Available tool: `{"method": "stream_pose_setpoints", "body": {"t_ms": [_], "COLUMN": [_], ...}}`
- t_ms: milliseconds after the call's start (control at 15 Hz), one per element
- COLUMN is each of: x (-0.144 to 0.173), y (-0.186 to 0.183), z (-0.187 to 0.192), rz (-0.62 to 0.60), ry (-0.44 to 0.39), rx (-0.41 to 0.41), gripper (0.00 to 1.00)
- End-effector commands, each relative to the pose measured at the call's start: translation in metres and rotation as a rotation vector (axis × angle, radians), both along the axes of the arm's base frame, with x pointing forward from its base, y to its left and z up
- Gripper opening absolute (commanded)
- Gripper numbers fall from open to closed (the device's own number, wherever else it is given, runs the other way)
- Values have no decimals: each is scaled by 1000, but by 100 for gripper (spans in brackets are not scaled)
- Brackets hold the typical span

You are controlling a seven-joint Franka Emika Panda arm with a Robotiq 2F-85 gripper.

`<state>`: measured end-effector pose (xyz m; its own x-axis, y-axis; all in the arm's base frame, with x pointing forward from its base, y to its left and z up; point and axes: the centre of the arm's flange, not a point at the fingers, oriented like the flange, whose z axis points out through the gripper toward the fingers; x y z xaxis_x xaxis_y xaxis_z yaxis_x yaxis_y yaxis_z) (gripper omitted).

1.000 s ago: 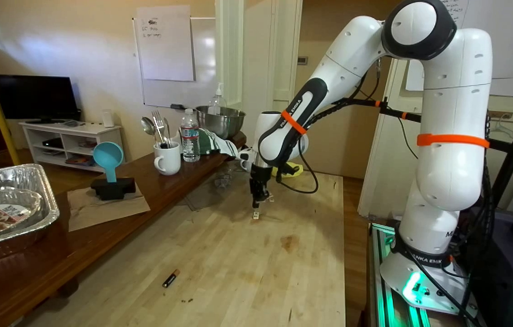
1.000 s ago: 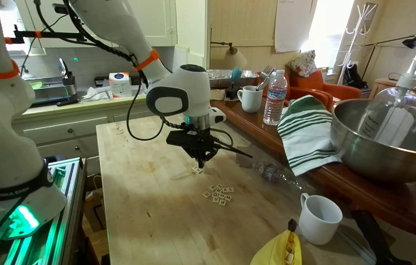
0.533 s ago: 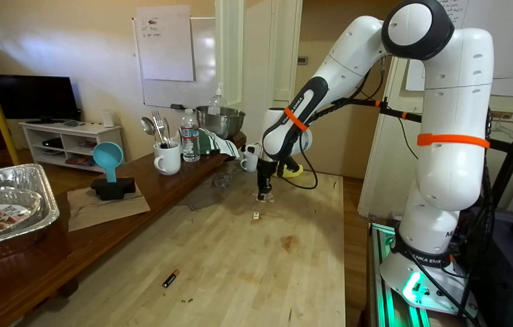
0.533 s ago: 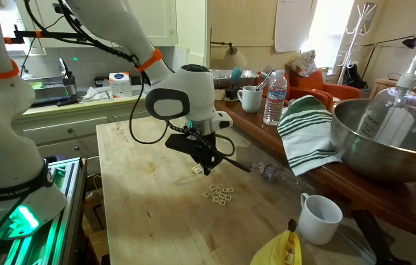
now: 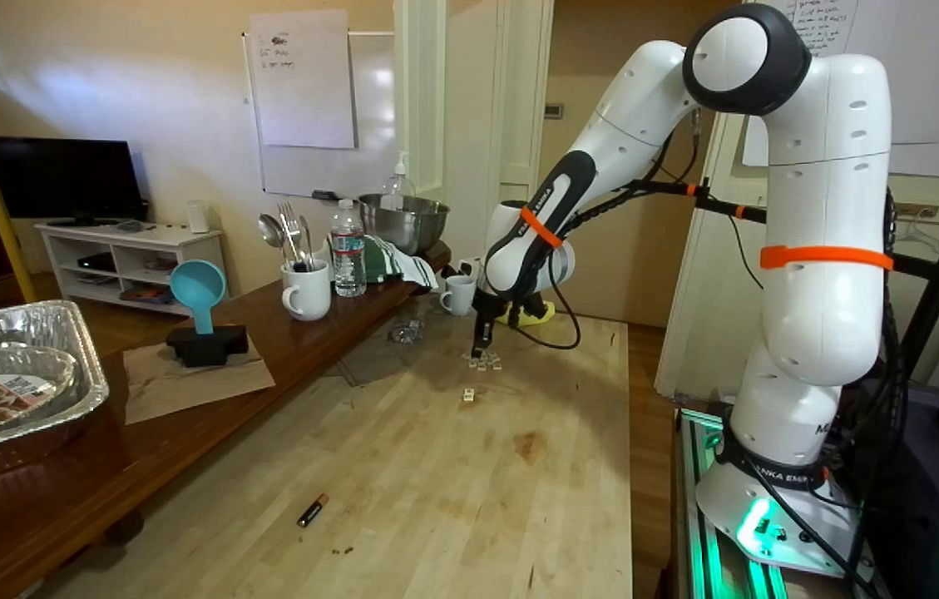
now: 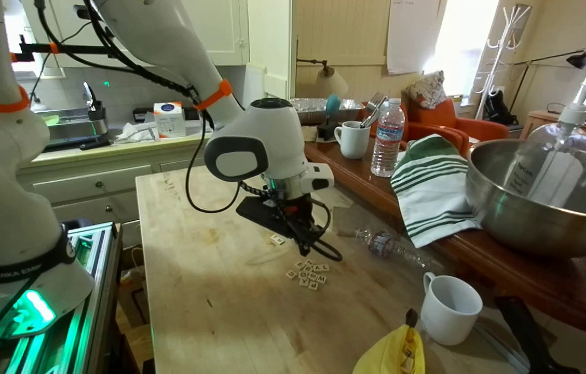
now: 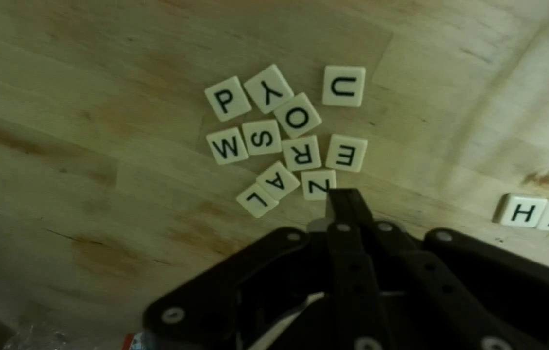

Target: Use the tiles to create the word 'The'.

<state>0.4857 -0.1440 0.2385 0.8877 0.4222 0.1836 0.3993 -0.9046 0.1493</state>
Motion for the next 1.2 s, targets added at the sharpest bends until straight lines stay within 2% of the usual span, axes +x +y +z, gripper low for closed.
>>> {"method": "stream_pose_setpoints", "body": {"t_ms": [0,400,1133], "x": [6,4,0], "y": [-2,-4,1], "z": [-18,-26,-24], "rz": [-53,-72,-73], "ry": [-11,23,37], "rx": [-23,-31,-28], "gripper": [0,0,0]}}
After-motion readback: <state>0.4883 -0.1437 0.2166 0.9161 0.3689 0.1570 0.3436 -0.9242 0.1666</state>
